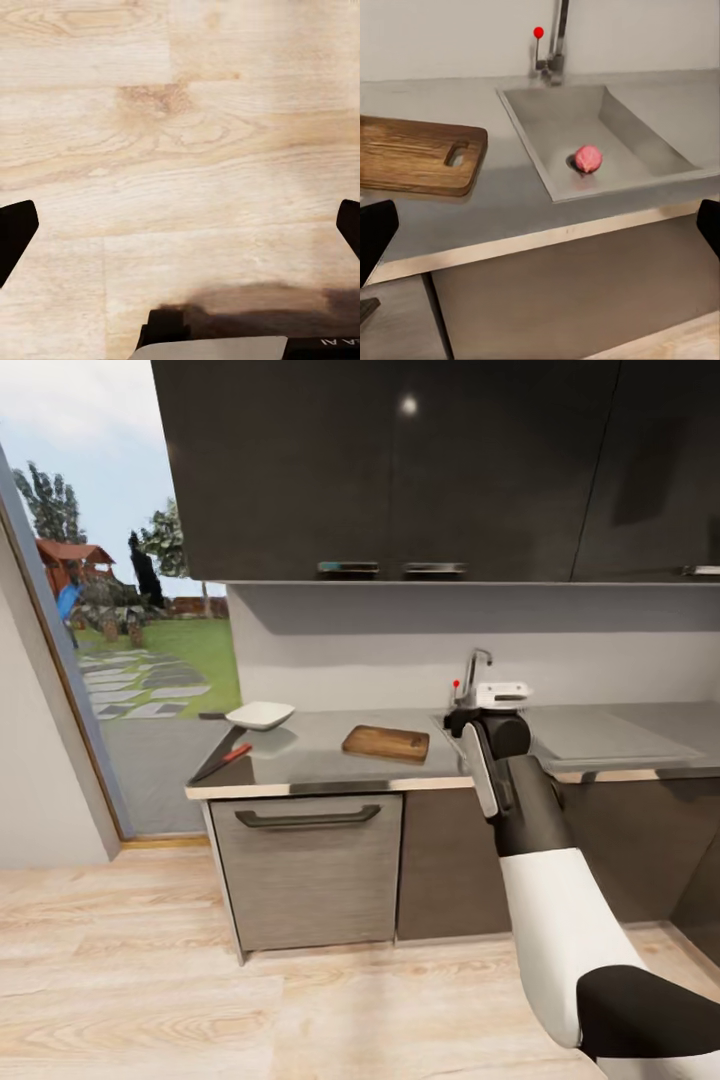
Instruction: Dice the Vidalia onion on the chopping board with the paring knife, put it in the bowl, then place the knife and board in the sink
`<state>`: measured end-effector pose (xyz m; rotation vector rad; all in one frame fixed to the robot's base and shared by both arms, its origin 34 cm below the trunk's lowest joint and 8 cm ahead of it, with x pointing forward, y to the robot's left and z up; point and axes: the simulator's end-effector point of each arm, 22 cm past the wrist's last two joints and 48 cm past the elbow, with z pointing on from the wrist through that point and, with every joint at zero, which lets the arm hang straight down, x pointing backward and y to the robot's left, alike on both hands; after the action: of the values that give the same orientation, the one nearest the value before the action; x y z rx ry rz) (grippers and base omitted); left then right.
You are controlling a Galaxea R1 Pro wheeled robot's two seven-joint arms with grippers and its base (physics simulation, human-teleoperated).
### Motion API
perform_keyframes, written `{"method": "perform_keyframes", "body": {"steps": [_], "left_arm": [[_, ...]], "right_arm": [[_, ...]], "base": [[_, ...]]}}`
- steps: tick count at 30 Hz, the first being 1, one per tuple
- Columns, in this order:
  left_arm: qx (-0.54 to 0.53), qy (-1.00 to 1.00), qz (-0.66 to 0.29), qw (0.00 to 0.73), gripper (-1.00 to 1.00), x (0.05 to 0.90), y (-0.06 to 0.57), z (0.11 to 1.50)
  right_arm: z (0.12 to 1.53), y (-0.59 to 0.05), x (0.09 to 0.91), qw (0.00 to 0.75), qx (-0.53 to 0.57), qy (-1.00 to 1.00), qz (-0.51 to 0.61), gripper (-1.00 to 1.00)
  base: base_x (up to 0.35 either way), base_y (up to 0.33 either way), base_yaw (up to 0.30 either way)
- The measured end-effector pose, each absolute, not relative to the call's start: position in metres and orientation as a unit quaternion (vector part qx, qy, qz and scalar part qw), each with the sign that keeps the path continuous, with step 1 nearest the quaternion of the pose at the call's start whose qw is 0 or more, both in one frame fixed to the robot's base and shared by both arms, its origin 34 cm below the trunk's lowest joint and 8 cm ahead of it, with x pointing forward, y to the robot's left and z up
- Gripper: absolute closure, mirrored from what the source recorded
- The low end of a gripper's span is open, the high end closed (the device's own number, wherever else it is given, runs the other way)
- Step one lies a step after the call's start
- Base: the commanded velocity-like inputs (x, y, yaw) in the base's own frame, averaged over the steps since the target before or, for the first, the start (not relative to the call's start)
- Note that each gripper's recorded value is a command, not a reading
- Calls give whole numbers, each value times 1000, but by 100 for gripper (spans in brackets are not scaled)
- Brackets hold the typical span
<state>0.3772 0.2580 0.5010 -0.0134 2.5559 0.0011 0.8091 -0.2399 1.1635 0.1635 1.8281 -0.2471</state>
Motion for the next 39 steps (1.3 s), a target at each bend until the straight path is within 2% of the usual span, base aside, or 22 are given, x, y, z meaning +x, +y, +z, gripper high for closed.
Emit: {"method": "perform_keyframes", "body": {"steps": [10, 19, 31, 39], "left_arm": [[-5, 957, 0, 288, -100, 377, 258, 501], [-5, 958, 0, 288, -100, 377, 258, 501], [-4, 958, 0, 287, -100, 376, 258, 500], [-4, 958, 0, 288, -100, 377, 258, 500]], "right_arm": [[1151, -240, 816, 596, 70, 793, -106, -100], [1147, -243, 818, 591, 71, 796, -109, -100], [1139, -268, 818, 581, 102, 801, -101, -100], [1109, -276, 823, 554, 99, 819, -110, -100]], "base": [[266, 185, 0], [276, 39, 0], [264, -132, 0], [58, -43, 0]]}}
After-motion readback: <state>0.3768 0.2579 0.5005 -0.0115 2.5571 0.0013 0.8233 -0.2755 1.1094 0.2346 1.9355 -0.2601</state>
